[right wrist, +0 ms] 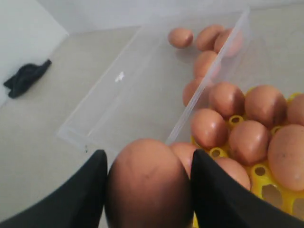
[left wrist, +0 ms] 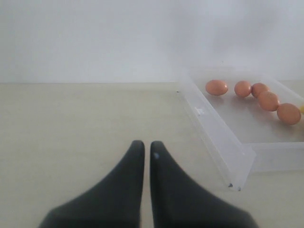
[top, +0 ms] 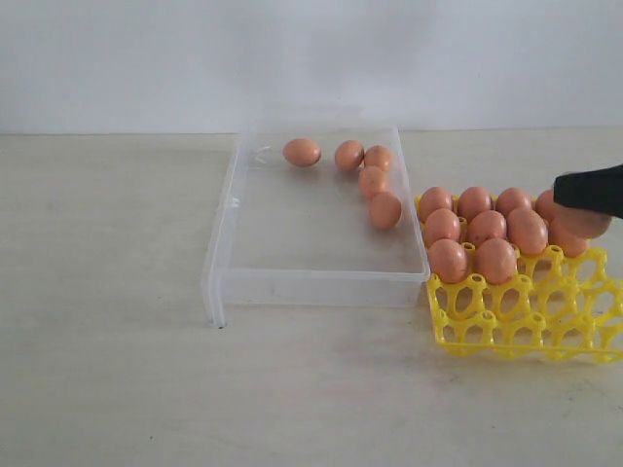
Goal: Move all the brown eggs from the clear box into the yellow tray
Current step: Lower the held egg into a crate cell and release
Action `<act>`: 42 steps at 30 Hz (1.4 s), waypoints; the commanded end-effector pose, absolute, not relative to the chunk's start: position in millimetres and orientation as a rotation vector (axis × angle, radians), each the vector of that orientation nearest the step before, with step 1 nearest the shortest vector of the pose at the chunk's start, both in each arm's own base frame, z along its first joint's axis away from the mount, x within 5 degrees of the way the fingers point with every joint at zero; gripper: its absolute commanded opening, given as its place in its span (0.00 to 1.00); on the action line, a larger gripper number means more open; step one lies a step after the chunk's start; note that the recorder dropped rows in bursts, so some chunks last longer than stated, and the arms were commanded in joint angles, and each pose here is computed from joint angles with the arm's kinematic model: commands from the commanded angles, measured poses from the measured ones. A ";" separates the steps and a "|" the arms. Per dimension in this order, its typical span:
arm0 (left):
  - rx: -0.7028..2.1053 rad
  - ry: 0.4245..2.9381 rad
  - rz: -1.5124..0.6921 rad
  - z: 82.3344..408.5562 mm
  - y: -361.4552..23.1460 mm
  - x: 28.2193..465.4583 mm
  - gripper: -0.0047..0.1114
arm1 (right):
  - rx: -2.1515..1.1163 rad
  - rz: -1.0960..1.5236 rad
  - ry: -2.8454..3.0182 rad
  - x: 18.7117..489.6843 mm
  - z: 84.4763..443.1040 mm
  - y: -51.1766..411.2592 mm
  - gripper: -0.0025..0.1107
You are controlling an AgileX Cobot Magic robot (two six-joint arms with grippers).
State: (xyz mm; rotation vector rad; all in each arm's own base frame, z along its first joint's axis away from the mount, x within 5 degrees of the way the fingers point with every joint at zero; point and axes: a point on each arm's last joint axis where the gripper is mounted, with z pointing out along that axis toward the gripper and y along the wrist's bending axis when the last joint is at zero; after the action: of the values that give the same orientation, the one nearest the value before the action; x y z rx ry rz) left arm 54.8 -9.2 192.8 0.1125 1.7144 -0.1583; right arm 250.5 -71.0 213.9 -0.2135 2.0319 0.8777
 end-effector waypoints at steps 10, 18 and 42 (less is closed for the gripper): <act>0.110 1.714 -0.156 192.2 -9.0 54.8 0.08 | -0.409 0.731 2.218 278.6 153.4 -49.9 0.02; 0.110 1.714 -0.156 192.2 -9.0 54.8 0.08 | -0.395 0.681 2.179 286.0 143.3 -53.7 0.02; 0.110 1.714 -0.156 192.2 -9.0 54.8 0.08 | -0.292 0.502 2.138 300.3 127.5 -67.6 0.02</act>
State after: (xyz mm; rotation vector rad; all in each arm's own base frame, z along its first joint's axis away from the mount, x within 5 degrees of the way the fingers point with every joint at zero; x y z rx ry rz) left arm 54.8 -9.2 192.8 0.1125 1.7144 -0.1583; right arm 297.9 -68.9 132.8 -0.3147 2.1489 0.4681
